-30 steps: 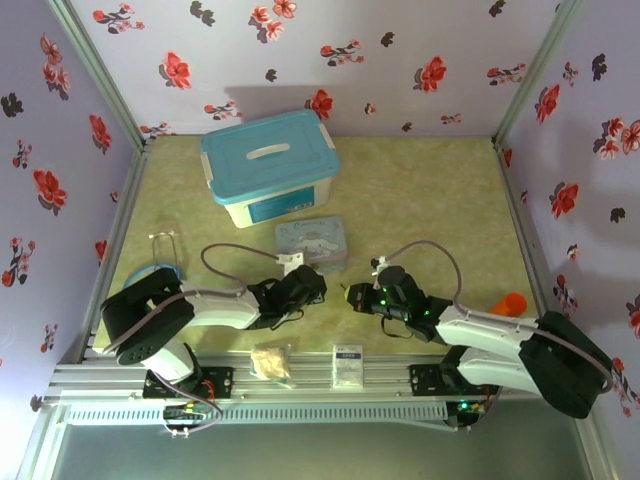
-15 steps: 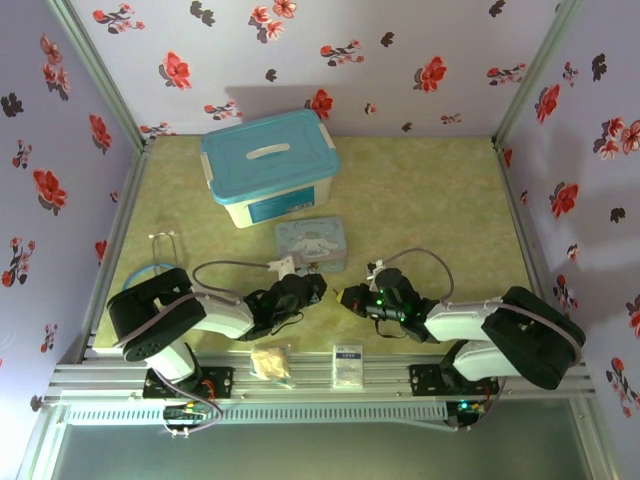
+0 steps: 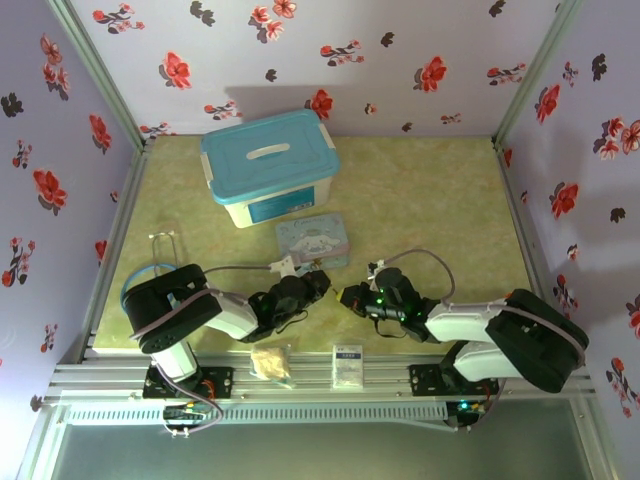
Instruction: Unlock a padlock with a key
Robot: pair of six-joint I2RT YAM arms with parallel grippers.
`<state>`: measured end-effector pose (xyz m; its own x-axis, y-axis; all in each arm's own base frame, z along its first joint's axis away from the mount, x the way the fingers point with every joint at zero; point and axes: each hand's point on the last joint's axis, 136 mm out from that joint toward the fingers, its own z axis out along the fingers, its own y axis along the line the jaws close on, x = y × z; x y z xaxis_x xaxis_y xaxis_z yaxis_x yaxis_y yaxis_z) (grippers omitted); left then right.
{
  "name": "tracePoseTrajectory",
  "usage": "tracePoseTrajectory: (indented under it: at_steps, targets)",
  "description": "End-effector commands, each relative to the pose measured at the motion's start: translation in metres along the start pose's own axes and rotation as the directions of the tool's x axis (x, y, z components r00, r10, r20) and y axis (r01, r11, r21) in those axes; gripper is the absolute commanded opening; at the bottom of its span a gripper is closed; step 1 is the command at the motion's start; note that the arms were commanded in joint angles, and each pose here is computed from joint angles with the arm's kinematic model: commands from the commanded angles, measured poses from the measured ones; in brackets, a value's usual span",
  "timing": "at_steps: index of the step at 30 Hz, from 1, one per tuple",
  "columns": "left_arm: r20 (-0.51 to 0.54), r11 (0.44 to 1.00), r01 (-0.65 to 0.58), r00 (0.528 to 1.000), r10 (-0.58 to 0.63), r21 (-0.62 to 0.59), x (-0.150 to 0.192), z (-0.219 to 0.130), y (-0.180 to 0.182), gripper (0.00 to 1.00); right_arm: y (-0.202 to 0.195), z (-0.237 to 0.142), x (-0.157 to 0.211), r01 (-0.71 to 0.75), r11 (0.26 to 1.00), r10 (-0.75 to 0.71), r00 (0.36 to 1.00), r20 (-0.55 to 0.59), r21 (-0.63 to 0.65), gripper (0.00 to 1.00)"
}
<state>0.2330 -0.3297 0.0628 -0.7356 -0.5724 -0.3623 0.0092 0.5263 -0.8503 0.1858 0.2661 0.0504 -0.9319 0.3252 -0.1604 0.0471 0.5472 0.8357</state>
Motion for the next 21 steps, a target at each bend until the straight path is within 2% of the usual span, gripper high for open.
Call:
tracePoseTrajectory:
  at_steps: [1,11,17,21]
  targets:
    - [0.044,0.995,0.040,0.998,-0.044,0.095,-0.009,-0.003,-0.020,0.05,0.023,0.003,-0.008,0.003,0.997,-0.002,1.000,0.013,-0.071,0.00]
    - [0.039,0.991,0.045,0.998,-0.051,0.129,-0.007,-0.001,-0.025,0.05,0.039,0.001,-0.014,0.047,0.990,-0.041,0.998,0.046,-0.135,0.00]
    - [0.034,0.989,0.057,0.997,-0.063,0.135,-0.007,0.000,-0.026,0.05,0.054,-0.003,-0.018,0.059,0.973,-0.044,0.996,0.072,-0.221,0.00]
    - [0.037,0.989,0.058,0.997,-0.064,0.134,-0.007,0.000,-0.025,0.05,0.054,-0.006,-0.021,0.066,0.972,-0.045,0.994,0.098,-0.226,0.00]
